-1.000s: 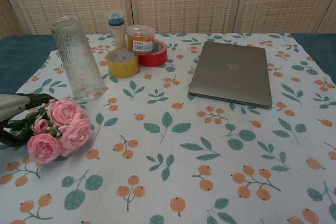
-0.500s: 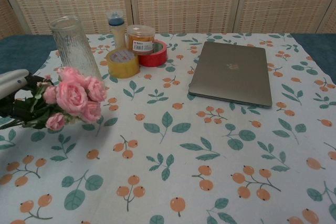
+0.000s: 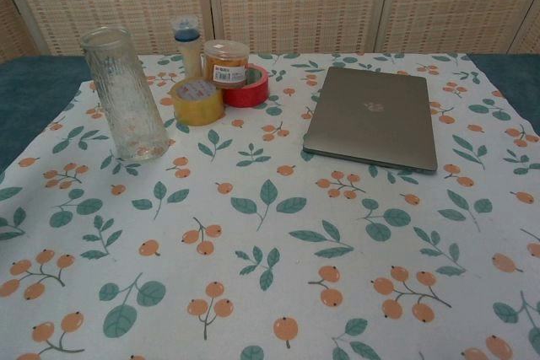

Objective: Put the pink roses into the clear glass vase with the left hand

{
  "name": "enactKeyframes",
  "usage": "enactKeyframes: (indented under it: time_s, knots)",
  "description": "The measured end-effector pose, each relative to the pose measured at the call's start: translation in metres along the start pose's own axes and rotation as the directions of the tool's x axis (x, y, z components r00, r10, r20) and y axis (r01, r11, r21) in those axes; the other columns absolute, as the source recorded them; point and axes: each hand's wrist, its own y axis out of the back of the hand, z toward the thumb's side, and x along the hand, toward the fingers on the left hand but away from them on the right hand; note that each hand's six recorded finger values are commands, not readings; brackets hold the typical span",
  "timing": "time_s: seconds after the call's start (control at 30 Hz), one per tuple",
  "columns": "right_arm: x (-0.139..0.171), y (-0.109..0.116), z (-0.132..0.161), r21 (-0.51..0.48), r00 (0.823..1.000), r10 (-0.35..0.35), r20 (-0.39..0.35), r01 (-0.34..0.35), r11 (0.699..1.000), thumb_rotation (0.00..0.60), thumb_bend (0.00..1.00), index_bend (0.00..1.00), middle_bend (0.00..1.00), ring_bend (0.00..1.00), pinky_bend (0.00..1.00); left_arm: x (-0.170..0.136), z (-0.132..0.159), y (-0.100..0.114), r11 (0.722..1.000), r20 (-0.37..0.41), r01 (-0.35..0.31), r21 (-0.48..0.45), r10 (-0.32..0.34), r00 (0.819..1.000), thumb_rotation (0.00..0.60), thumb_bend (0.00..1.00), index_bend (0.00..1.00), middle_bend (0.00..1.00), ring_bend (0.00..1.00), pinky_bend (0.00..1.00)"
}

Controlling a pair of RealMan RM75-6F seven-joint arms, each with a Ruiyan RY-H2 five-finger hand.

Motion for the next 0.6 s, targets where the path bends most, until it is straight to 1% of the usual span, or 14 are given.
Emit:
enactKeyframes:
  time_s: [0.1,0.17,0.3,0.43,0.53,0.6]
  knots:
    - [-0.001,-0.002,0.000,0.005,1.000,0.005,0.002,-0.005,1.000,0.600,0.31,0.00,0.00,0.00,0.00,0.029,0.015,0.003,0.997,0.059,-0.047,-0.061,0.050,0.997,0.600,0.58,0.73,0.76,0.51,0.21]
    - [-0.002,-0.003,0.000,0.008,1.000,0.007,0.006,-0.007,1.000,0.600,0.31,0.00,0.00,0.00,0.00,0.044,0.018,-0.001,0.996,0.073,-0.056,-0.063,0.060,0.996,0.600,0.58,0.73,0.76,0.51,0.21]
    - [-0.004,-0.004,-0.002,0.011,1.000,0.009,0.017,-0.010,1.000,0.600,0.31,0.00,0.00,0.00,0.00,0.078,0.019,-0.017,0.996,0.100,-0.077,-0.053,0.082,0.992,0.600,0.58,0.73,0.76,0.51,0.21]
    - [-0.006,-0.005,-0.004,0.014,1.000,0.012,0.029,-0.012,1.000,0.600,0.31,0.00,0.00,0.00,0.00,0.101,0.017,-0.034,0.996,0.106,-0.084,-0.043,0.088,0.990,0.600,0.58,0.73,0.76,0.51,0.21]
    - [-0.007,-0.006,-0.004,0.015,0.999,0.013,0.032,-0.013,1.000,0.600,0.31,0.00,0.00,0.00,0.00,0.108,0.015,-0.040,0.995,0.102,-0.090,-0.038,0.094,0.990,0.600,0.58,0.73,0.76,0.51,0.21]
    - [-0.009,-0.007,-0.006,0.015,0.999,0.016,0.041,-0.016,1.000,0.600,0.31,0.00,0.00,0.00,0.00,0.114,0.014,-0.047,0.996,0.105,-0.081,-0.025,0.083,0.991,0.600,0.58,0.73,0.76,0.51,0.21]
